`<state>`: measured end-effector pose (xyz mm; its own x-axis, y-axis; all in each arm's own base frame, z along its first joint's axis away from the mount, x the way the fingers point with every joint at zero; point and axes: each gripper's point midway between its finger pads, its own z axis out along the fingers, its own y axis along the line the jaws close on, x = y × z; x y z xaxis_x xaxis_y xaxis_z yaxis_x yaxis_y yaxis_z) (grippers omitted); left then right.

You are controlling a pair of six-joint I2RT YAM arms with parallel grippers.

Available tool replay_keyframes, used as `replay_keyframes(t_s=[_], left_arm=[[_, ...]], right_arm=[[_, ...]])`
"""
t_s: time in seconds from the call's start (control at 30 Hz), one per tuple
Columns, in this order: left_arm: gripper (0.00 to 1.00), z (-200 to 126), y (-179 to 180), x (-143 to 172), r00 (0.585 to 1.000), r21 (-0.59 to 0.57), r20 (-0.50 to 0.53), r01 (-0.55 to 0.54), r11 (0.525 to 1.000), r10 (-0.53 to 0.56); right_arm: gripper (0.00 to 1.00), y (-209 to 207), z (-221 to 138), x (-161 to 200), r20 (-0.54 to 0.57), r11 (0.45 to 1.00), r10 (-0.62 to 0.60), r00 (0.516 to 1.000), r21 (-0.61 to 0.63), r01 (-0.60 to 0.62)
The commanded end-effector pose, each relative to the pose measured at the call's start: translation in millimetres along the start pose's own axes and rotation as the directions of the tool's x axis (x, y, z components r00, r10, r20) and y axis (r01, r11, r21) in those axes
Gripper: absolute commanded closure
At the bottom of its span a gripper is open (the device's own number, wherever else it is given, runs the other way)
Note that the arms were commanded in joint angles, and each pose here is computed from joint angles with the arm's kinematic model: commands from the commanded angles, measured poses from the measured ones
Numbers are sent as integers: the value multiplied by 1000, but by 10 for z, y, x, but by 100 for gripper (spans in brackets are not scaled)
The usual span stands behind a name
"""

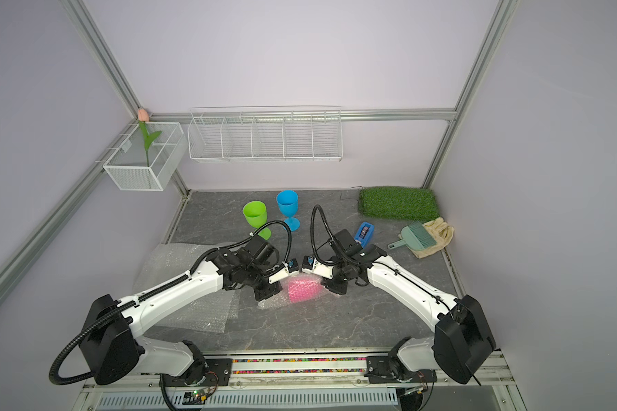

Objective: Wrap wine glasses in bubble wrap
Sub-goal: Adjust the bubble wrap at the center of the board, then pull the tape from the tape cutter.

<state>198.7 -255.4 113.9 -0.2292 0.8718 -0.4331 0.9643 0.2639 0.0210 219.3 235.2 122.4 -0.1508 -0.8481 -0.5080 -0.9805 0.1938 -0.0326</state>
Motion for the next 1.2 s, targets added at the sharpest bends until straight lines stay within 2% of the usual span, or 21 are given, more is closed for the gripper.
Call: replay_keyframes(t_s=[0.0, 0.07, 0.17, 0.27, 0.37, 0.47, 0.57, 0.67, 0.77, 0.9, 0.93, 1.0, 1.17], left_arm=[[100, 110, 123, 202, 994, -116, -91, 45, 992, -56], [100, 144, 112, 219, 994, -128, -97, 44, 991, -57], [100, 173, 75, 200, 994, -121, -100, 21, 992, -33], [100, 167, 93, 231, 993, -143, -116, -3, 990, -14], [100, 147, 109, 296, 989, -161, -145, -25, 987, 1], [100, 104, 122, 324, 988, -180, -153, -48, 982, 20], [100, 51, 119, 311, 990, -191, -137, -70, 979, 45], [100, 11, 100, 290, 990, -185, -123, -91, 978, 69], [100, 7, 83, 299, 990, -178, -122, -97, 979, 76], [100, -1, 46, 324, 988, -157, -133, -105, 982, 85], [100, -4, 43, 325, 987, -158, -134, -110, 981, 89], [100, -16, 49, 322, 987, -162, -129, -114, 980, 94], [100, -20, 48, 320, 987, -166, -123, -119, 979, 99]], right_arm=[[84, -14, 92, 45, -5, 1000, 28, 1000, 10, -28], [77, -12, 111, 51, -17, 998, 61, 998, -3, -61], [61, 83, 68, 31, -15, 988, 126, 992, -91, -127], [52, 83, -22, -2, -8, 975, 194, 981, -104, -194], [47, 18, -187, -102, 71, 959, 271, 960, -108, -263], [43, -246, -396, -192, 194, 914, 407, 893, -83, -398], [43, -634, -552, -153, 306, 816, 560, 770, -44, -576], [43, -997, -648, -5, 404, 670, 690, 601, -41, -741], [50, -1366, -745, 282, 459, 451, 811, 363, -94, -888], [54, -1733, -740, 636, 426, 177, 904, 44, -278, -944], [54, -1794, -716, 674, 393, 132, 920, -5, -321, -938], [54, -1894, -640, 735, 345, 82, 937, -63, -390, -917], [57, -2141, -481, 1015, 301, -73, 927, -223, -439, -896]])
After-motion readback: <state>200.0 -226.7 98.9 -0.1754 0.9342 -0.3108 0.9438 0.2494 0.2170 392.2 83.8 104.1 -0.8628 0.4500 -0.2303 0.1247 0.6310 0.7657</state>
